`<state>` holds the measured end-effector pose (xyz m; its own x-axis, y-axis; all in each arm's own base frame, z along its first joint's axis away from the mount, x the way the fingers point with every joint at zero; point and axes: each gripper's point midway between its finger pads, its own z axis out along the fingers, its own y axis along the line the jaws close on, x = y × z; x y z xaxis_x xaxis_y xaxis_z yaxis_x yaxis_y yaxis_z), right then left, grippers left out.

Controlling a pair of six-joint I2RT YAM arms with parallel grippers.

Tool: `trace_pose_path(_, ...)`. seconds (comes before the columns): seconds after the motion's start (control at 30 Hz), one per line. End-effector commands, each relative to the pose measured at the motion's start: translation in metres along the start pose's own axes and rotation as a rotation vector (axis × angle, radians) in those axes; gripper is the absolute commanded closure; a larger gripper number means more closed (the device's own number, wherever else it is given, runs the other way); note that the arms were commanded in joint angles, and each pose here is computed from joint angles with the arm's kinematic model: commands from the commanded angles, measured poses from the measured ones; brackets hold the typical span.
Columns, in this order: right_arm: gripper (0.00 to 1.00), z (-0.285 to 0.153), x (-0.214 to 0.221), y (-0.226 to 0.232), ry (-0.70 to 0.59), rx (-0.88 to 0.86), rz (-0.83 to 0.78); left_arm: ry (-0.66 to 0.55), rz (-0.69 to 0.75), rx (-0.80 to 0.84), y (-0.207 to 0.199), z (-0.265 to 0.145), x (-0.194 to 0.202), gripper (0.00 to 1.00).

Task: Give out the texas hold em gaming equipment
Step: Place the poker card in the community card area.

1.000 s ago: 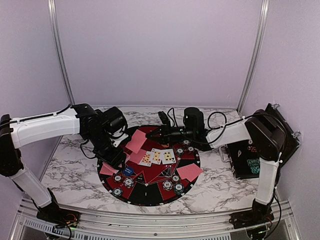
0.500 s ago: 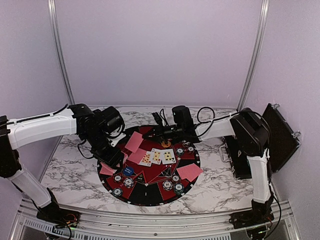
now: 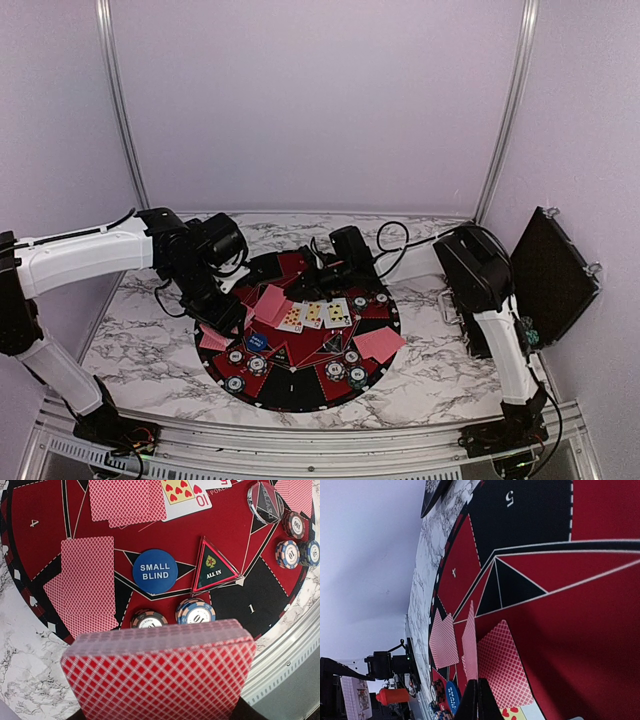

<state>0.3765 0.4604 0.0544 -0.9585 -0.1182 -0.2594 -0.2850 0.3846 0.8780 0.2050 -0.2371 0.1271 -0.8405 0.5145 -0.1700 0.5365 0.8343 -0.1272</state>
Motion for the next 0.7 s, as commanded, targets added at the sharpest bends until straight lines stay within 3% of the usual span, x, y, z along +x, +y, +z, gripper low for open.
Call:
trace_pose_path(0.0,1.00,0.010,-0.006,0.001,-0.002,0.023,-0.037,-0.030,0.013,0.021,-0.002,-0.006,-0.004,0.38)
trace_pose_path(0.67,1.00,0.038,-0.004,-0.008,0.034,0.147,-0.139,-0.024,0.010,0.024,-0.002,-0.005,-0.003,0.38)
